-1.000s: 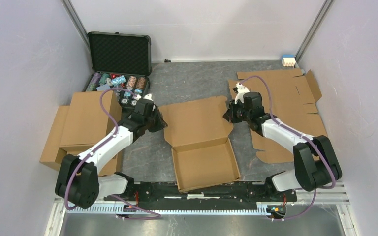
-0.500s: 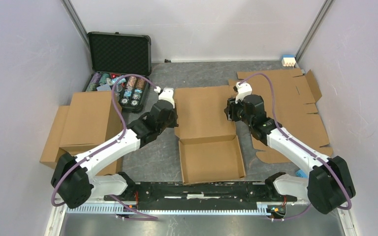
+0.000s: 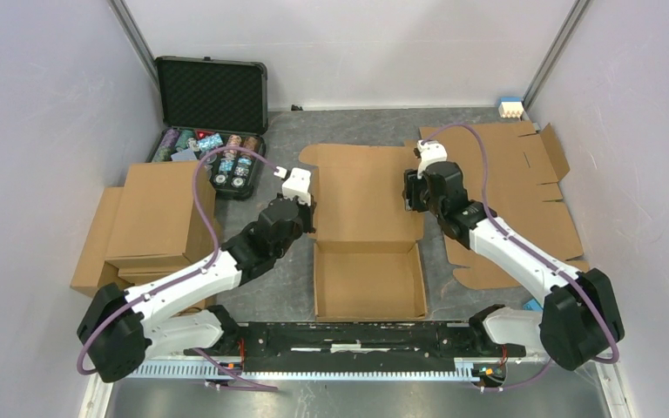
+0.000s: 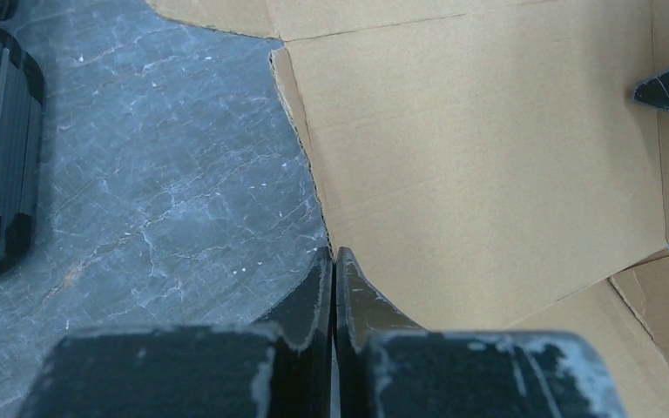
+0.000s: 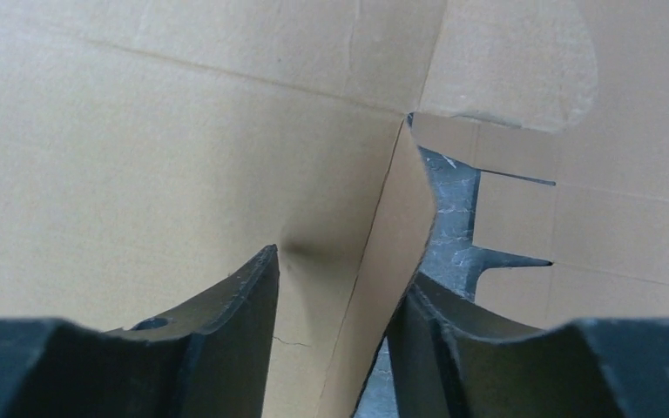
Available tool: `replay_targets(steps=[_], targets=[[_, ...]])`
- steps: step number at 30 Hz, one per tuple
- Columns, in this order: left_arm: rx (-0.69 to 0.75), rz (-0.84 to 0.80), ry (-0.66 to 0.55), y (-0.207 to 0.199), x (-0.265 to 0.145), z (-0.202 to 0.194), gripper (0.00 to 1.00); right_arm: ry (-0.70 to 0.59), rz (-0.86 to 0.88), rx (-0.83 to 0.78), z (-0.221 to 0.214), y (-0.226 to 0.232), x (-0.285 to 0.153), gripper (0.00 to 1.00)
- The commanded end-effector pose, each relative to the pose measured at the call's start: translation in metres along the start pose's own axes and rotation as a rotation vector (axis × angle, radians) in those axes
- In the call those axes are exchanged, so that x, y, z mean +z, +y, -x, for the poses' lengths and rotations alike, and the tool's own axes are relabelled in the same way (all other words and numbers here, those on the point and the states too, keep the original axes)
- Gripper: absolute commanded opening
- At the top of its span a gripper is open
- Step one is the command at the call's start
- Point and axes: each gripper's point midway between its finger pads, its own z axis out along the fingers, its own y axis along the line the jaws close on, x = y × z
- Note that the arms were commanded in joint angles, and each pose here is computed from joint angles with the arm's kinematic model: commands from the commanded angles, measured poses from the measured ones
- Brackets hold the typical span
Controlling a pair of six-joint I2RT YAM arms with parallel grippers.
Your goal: Fold the paper box
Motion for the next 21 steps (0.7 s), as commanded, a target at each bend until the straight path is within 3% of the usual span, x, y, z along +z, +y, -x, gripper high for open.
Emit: replay_targets(steps=[1,5,7,9,12,14,21], targets=[[0.028,-0.01,-0.152,-0.001,-0.008,0.03,0.02,-0.07,-0.048,0.03,0.027,-0.006,-0.009,0.48],[0.01,-0.001,-0.146,0.001,-0.01,0.025,0.04,-0.11,-0.038,0.026,0.035,-0.006,-0.016,0.29],[-0.044,0.021,-0.126,0.003,-0.01,0.022,0.16,-0.145,0.001,0.01,0.04,0.0,-0.02,0.21],[-0.104,0.057,-0.092,0.009,-0.01,0.02,0.34,-0.174,0.008,0.003,0.042,-0.001,-0.024,0.14],[-0.173,0.036,-0.003,0.012,-0.006,0.02,0.42,-0.231,0.015,-0.008,0.048,-0.001,-0.031,0.11],[-0.232,0.004,0.044,0.015,-0.004,0.022,0.47,-0.263,0.02,-0.015,0.05,-0.002,-0.036,0.02],[-0.307,-0.017,0.081,0.026,-0.005,0.042,0.6,-0.321,0.049,-0.03,0.051,0.0,-0.044,0.0]])
